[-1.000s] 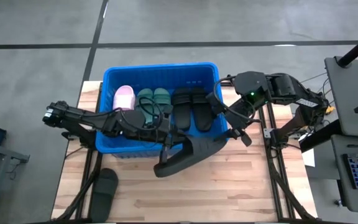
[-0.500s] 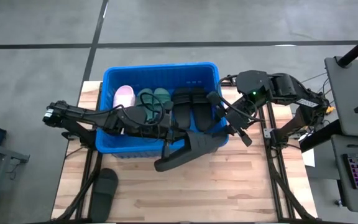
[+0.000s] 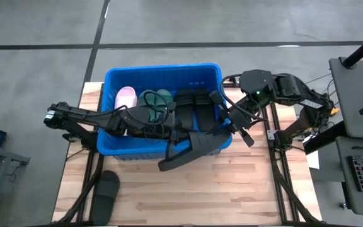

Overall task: Pick and place slides into bin
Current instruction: Put the black slide into the blue bin

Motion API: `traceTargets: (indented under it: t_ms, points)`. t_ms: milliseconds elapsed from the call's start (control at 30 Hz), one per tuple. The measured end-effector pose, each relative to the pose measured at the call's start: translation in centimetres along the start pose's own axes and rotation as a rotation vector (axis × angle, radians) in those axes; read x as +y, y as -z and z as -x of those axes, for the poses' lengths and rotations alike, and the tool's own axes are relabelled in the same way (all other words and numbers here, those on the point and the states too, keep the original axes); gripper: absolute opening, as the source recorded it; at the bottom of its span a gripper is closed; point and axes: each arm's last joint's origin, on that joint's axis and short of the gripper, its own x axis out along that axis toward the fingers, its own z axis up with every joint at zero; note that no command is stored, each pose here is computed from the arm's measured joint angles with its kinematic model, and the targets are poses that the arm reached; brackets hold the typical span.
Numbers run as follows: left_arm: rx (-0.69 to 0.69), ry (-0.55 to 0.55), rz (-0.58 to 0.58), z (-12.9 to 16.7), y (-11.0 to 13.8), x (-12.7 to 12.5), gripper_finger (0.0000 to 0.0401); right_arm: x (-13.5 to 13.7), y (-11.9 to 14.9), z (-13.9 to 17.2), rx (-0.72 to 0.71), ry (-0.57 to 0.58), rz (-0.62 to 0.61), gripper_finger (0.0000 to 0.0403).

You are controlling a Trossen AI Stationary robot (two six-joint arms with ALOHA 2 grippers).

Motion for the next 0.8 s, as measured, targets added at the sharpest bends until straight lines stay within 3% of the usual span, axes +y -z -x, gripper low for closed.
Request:
traceTargets:
  t_ms: [200, 467, 600, 800]
  points:
    - [-0.014, -0.02, 0.031, 0.2, -0.4, 0.6, 0.0101, 0.1, -0.1, 1.5, -0.006, 0.032, 0.05, 0.0009]
    - [-0.086, -0.021, 0.043, 2.7, -2.4, 1.1, 0.0223, 0.0, 0.0, 3.8, 0.022, 0.115, 0.013, 0.0009]
    - [-0.144, -0.017, 0.053, 4.8, -4.0, 1.3, 0.0248, -0.1, 0.1, 3.8, 0.053, 0.156, 0.016, 0.0009]
    - [-0.227, -0.007, 0.066, 8.3, -6.0, 1.7, 0.0251, -0.6, 0.4, 3.5, 0.104, 0.23, 0.039, 0.0009]
